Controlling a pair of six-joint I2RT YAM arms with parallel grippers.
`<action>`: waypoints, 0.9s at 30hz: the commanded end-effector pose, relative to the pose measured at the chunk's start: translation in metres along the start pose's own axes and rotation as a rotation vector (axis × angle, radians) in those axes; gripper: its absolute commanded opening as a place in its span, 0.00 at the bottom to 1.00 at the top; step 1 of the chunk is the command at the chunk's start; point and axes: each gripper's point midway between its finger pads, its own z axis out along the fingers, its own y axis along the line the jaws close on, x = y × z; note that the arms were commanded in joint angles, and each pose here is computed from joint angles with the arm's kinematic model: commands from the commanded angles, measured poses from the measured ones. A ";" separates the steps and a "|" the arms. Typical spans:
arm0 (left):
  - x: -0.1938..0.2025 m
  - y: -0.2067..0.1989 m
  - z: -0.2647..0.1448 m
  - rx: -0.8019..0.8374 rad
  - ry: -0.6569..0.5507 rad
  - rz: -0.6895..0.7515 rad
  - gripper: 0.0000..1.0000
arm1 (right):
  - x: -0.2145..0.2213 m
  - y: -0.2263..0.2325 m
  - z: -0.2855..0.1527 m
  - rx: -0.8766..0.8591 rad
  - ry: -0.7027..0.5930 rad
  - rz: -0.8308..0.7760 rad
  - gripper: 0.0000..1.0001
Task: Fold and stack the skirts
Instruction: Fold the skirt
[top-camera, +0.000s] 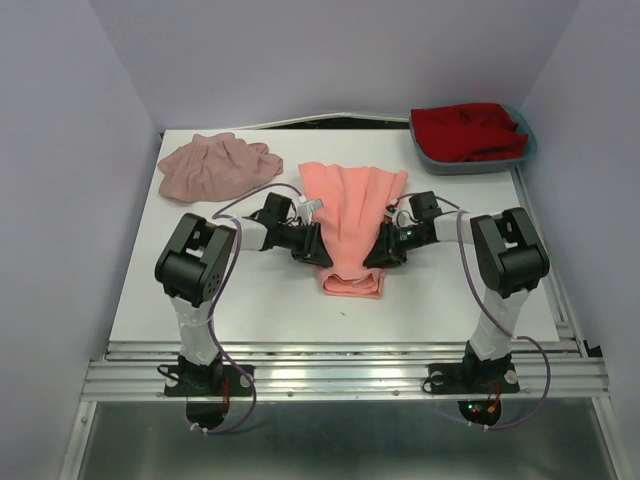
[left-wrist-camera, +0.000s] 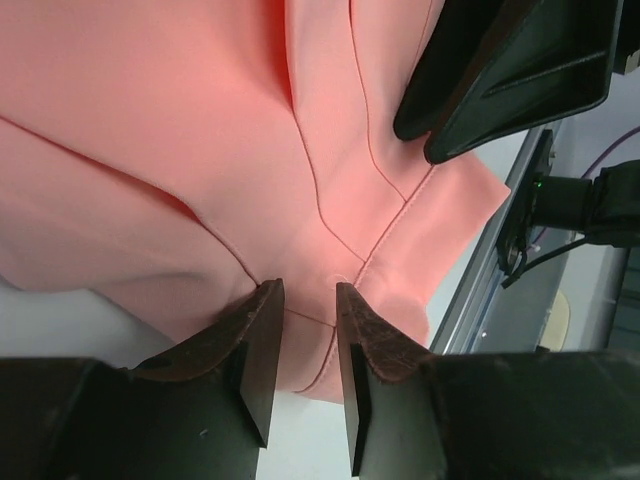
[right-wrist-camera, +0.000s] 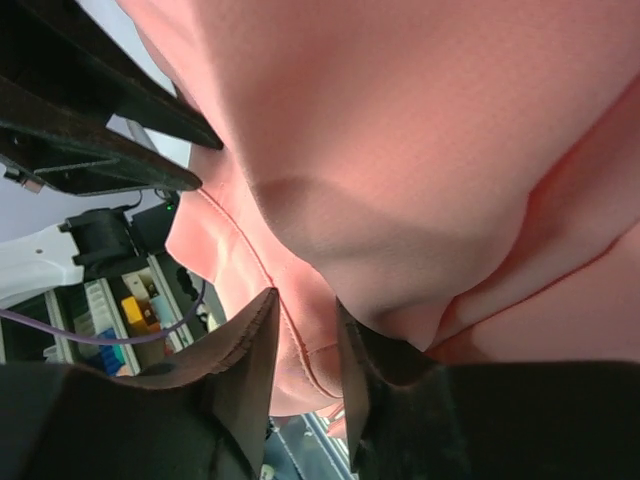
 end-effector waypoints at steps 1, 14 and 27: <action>0.019 -0.018 -0.001 -0.009 0.034 0.090 0.40 | 0.001 -0.029 -0.004 0.161 -0.018 -0.045 0.33; -0.033 -0.125 -0.058 -0.092 -0.166 0.677 0.62 | -0.039 0.110 -0.070 -0.074 -0.128 -0.392 0.58; 0.059 -0.110 -0.008 -0.579 0.043 1.352 0.88 | 0.003 0.072 -0.029 -0.096 0.027 -0.310 0.46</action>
